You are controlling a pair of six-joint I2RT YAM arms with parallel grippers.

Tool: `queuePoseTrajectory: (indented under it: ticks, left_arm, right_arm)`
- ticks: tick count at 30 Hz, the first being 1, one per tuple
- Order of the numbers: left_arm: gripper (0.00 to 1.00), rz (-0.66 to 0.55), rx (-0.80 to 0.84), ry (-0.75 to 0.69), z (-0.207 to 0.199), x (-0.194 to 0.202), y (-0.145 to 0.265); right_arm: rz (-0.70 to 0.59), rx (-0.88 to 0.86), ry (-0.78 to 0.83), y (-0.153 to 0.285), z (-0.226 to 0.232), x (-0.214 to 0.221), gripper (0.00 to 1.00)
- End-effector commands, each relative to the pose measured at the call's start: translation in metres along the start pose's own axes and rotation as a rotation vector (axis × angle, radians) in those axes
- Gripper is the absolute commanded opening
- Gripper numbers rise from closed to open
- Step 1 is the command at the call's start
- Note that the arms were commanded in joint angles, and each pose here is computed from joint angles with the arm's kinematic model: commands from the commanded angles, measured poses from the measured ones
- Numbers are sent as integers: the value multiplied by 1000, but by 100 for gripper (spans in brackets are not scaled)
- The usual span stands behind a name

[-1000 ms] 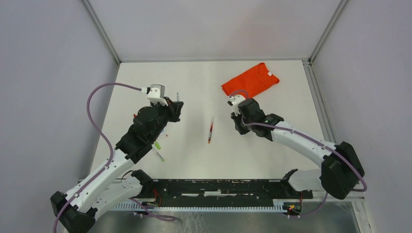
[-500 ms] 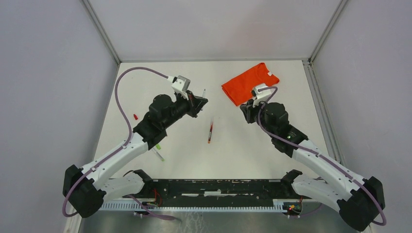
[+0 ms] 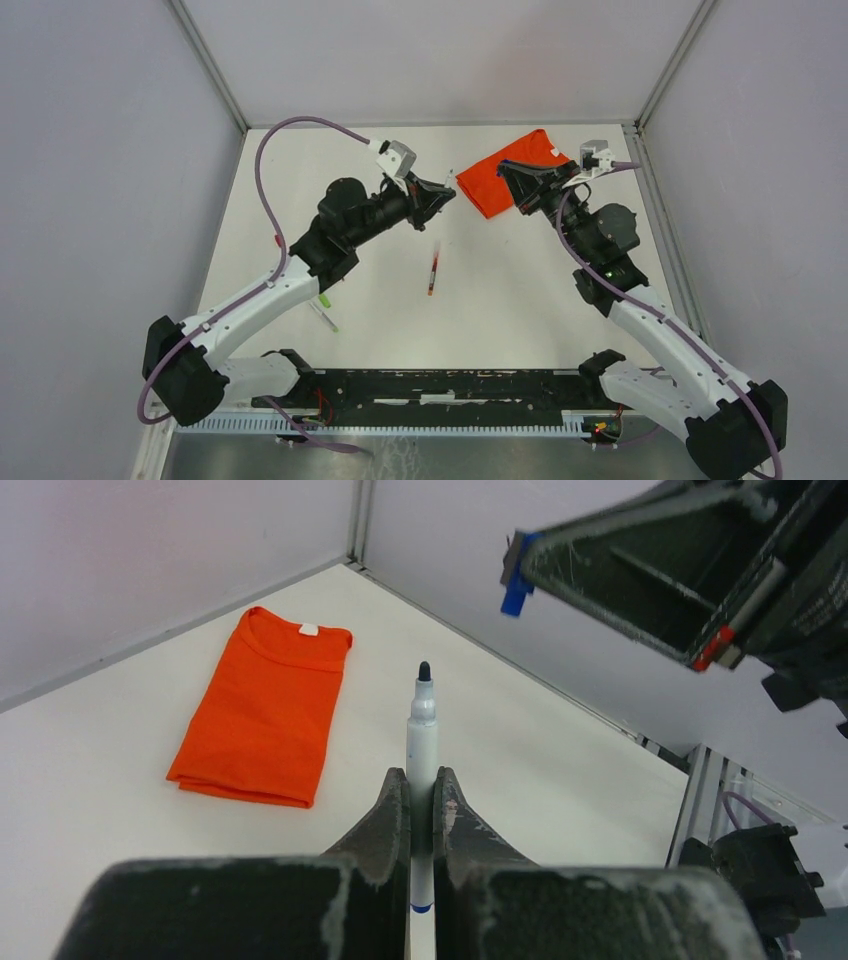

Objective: Insert the pens into the pen caps
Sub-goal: Insert the pen cap onto the pen.

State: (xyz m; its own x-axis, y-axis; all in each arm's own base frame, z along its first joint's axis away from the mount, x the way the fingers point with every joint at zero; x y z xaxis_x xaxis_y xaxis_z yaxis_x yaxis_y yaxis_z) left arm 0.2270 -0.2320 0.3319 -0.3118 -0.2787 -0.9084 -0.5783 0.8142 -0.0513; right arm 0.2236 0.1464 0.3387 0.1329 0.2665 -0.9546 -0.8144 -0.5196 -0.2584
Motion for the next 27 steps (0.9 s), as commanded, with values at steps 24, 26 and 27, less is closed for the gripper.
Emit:
queuePoseTrajectory:
  ticks: [24, 26, 27]
  left_arm:
    - [2, 6, 123, -72, -34, 19, 8]
    - [2, 5, 118, -72, -34, 19, 8]
    - [2, 5, 119, -72, -34, 19, 8]
  right_arm:
    - [-279, -507, -121, -2, 23, -17, 0]
    - [-272, -506, -126, -1, 22, -14, 0]
    - [-268, -509, -130, -1, 23, -13, 0]
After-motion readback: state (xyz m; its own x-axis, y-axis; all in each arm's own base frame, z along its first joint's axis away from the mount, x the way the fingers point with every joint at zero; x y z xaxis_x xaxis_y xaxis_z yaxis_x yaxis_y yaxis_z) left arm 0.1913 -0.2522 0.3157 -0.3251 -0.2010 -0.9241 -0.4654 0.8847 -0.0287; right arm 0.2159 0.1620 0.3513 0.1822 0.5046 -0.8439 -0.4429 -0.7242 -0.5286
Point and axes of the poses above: each gripper's point midway between its finger pads, its own y axis back along the fingers, its own z axis along the line the jaws close on, x = y × z, the point moved 10 cm from there along y, back along the fingers, and after that the axes turned 12 degrees about y, right-handed, at the moved point
